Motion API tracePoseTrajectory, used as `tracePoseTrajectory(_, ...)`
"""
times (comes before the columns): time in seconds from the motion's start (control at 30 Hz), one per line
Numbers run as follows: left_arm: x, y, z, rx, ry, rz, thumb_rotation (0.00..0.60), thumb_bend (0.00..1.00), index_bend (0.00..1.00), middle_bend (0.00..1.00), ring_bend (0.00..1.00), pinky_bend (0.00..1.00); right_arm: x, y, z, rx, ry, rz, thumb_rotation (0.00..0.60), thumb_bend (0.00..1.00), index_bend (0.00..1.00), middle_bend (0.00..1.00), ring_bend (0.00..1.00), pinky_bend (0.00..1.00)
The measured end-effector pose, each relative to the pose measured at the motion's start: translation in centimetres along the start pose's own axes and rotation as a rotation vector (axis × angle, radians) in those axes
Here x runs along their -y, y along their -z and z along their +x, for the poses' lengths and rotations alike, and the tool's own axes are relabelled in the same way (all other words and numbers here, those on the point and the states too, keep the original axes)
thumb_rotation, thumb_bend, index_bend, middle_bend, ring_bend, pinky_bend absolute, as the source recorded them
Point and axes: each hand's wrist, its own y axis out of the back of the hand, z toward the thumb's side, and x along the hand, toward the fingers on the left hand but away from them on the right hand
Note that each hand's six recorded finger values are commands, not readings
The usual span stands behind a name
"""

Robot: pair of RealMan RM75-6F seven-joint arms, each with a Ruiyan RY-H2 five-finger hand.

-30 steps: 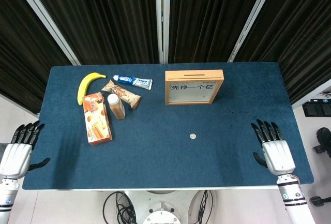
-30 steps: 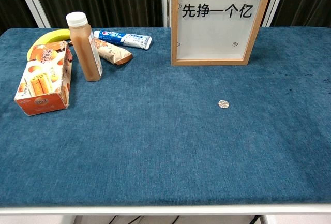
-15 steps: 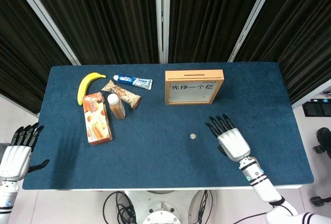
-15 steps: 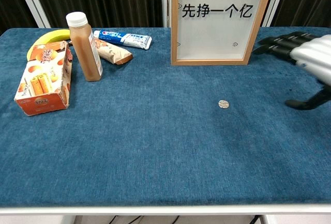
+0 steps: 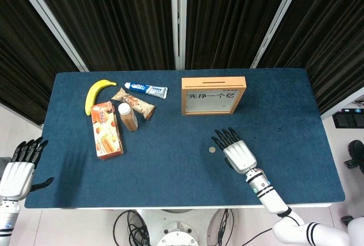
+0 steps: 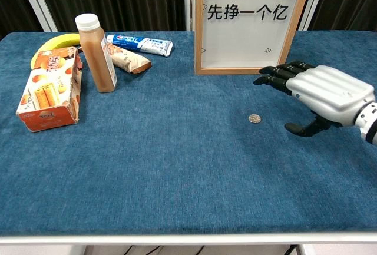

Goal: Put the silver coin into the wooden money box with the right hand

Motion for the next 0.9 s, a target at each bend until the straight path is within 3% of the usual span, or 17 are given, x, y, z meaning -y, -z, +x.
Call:
tracePoseTrajectory(0.3, 0.1, 0.5, 0.0, -0.013, 0.001, -0.018, 0.6, 0.11, 0.01, 0.0, 0.0, 0.0, 1.2, -0.8, -1.6, -0.009, 0.006, -0.043, 0.6, 0.29, 0.28, 0.0, 0.0, 0.0)
tracePoseTrajectory(0.9, 0.1, 1.0, -0.1, -0.016, -0.001, -0.023, 0.6, 0.11, 0.01, 0.0, 0.0, 0.0, 1.9, -1.3, -3.0, -0.006, 0.015, -0.074, 0.6, 0.3, 0.37, 0.0, 0.0, 0.0)
